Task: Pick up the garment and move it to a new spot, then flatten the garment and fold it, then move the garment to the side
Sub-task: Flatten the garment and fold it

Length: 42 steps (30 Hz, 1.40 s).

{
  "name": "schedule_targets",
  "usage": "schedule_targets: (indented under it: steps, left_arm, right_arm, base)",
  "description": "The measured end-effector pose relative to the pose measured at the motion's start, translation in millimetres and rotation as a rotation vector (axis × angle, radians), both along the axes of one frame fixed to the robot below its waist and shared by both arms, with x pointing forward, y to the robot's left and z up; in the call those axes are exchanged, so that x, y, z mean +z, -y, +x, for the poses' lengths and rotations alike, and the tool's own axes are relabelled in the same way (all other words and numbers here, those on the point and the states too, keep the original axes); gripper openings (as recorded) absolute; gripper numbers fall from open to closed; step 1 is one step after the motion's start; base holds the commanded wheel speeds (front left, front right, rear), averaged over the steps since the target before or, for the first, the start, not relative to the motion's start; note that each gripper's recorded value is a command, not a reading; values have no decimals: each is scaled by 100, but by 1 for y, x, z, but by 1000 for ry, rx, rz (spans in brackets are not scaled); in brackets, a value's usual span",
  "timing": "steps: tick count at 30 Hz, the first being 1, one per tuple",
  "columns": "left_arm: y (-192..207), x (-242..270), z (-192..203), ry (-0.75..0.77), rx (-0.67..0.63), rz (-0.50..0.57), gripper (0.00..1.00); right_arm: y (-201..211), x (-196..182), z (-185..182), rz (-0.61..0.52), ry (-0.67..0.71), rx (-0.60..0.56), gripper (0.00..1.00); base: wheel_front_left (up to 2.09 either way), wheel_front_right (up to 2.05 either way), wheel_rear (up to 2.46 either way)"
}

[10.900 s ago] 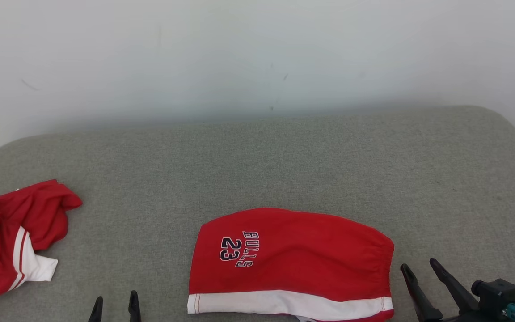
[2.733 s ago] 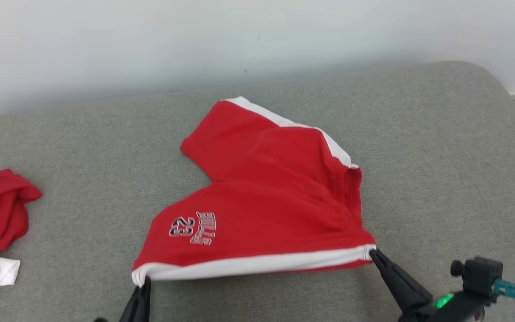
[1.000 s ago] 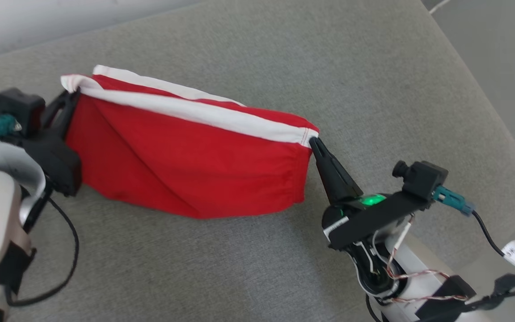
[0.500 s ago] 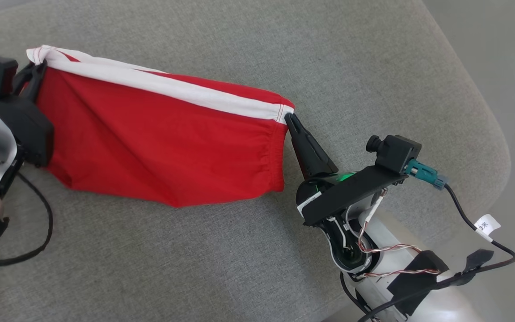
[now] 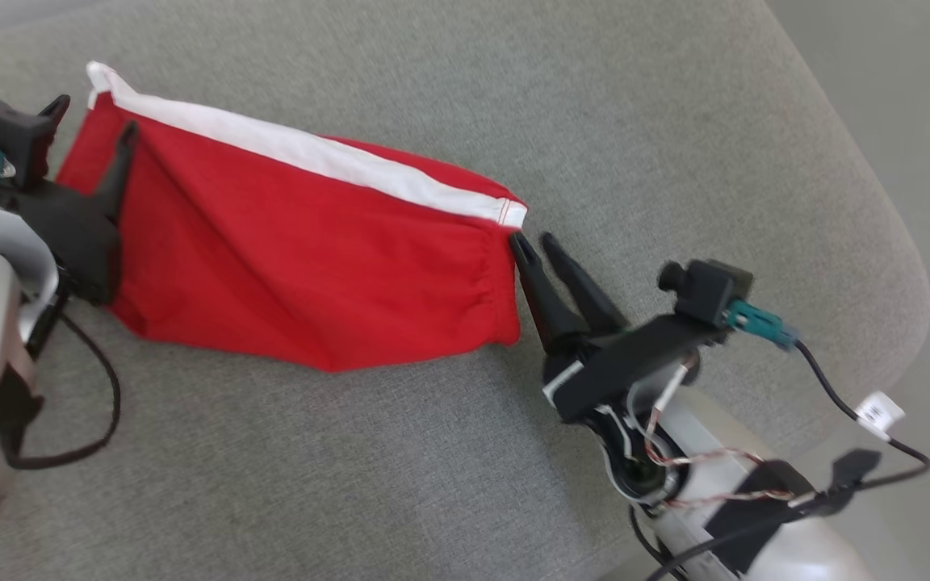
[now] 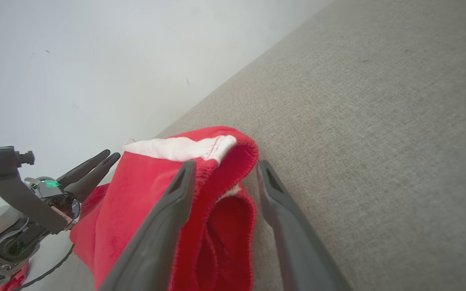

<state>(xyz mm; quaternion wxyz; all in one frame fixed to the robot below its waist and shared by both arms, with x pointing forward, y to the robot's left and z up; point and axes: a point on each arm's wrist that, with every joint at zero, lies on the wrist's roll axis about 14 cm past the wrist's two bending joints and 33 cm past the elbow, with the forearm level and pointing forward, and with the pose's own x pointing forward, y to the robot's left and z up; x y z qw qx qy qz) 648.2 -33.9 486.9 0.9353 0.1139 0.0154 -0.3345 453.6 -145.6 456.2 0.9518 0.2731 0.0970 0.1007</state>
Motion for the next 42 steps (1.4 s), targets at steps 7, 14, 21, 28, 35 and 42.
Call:
schedule_targets:
  steps: [7, 14, 21, 28, 35, 42]
  left_arm:
    - [-6, 21, -24, 39, -3, -50, 100]
    - [-26, 48, -52, 84, 34, -105, 100]
    - [-49, 55, -69, 98, 72, -99, 100]
    - [-54, 43, -77, 46, 84, -108, 100]
    - [-47, 26, -73, -6, 71, -83, 100]
    - [-49, -9, -70, -100, 88, -21, 100]
  right_arm:
    - [21, 5, -27, -58, 25, -32, 100]
    - [32, 53, -46, -176, 214, -62, 100]
    - [25, 84, -70, -263, 352, -96, 100]
    - [16, 72, -89, -287, 328, -105, 100]
    - [19, 70, -89, -289, 317, -121, 100]
    - [18, 64, -88, -283, 294, -126, 100]
  base:
    - [0, 0, 0]
    - [0, 0, 0]
    - [0, 0, 0]
    - [0, 0, 0]
    - [0, 0, 0]
    - [0, 0, 0]
